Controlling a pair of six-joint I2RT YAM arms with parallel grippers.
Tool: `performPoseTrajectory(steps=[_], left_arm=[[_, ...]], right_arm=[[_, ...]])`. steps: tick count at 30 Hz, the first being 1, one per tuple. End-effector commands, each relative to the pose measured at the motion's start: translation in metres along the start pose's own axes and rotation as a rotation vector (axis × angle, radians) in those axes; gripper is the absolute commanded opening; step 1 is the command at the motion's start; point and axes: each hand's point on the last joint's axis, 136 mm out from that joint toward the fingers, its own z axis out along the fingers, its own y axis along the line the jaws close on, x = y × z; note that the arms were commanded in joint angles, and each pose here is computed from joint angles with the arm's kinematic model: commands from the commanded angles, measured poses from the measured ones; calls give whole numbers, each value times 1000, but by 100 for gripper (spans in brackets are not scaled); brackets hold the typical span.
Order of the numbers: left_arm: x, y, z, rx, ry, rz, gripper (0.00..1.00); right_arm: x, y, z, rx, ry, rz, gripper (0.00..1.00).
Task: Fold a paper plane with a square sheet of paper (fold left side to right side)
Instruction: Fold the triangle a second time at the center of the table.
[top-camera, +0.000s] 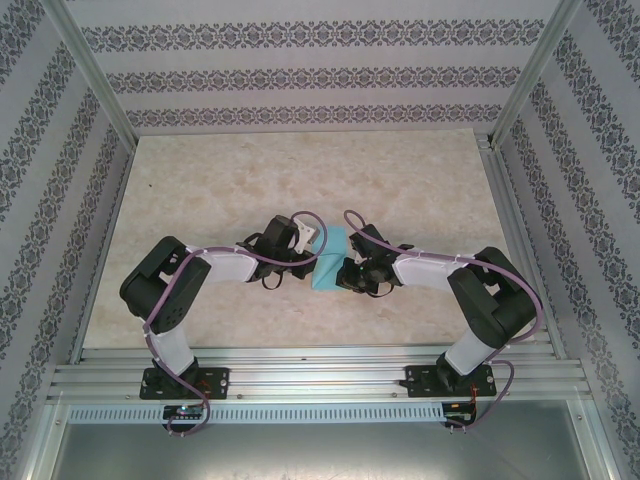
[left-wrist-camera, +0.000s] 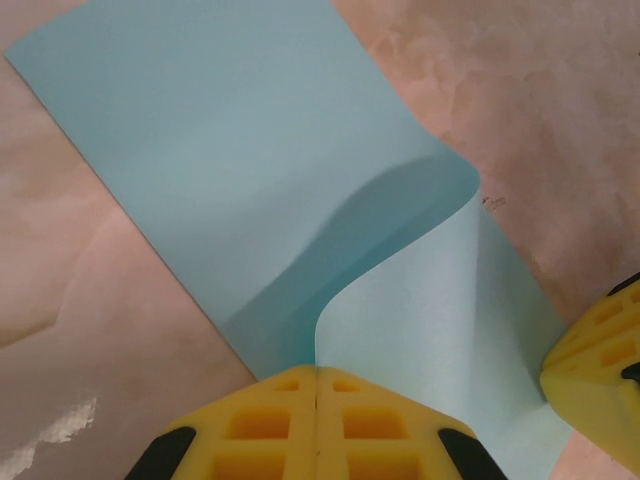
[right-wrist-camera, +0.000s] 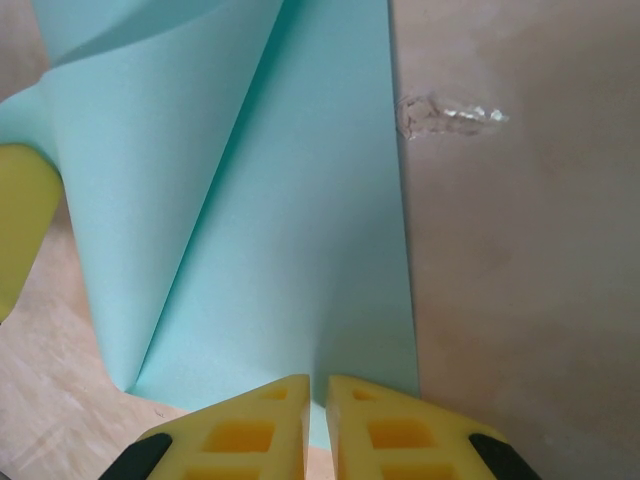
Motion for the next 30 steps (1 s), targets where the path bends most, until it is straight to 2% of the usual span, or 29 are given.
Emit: performPoseTrajectory(steps=[1, 30], left_arm=[[-1, -1, -4, -15, -2, 28, 0], [17, 5, 4, -18, 33, 8, 0]], right_arm=[[12, -20, 7, 90, 39, -2, 15], [13, -21, 8, 94, 46, -2, 15]])
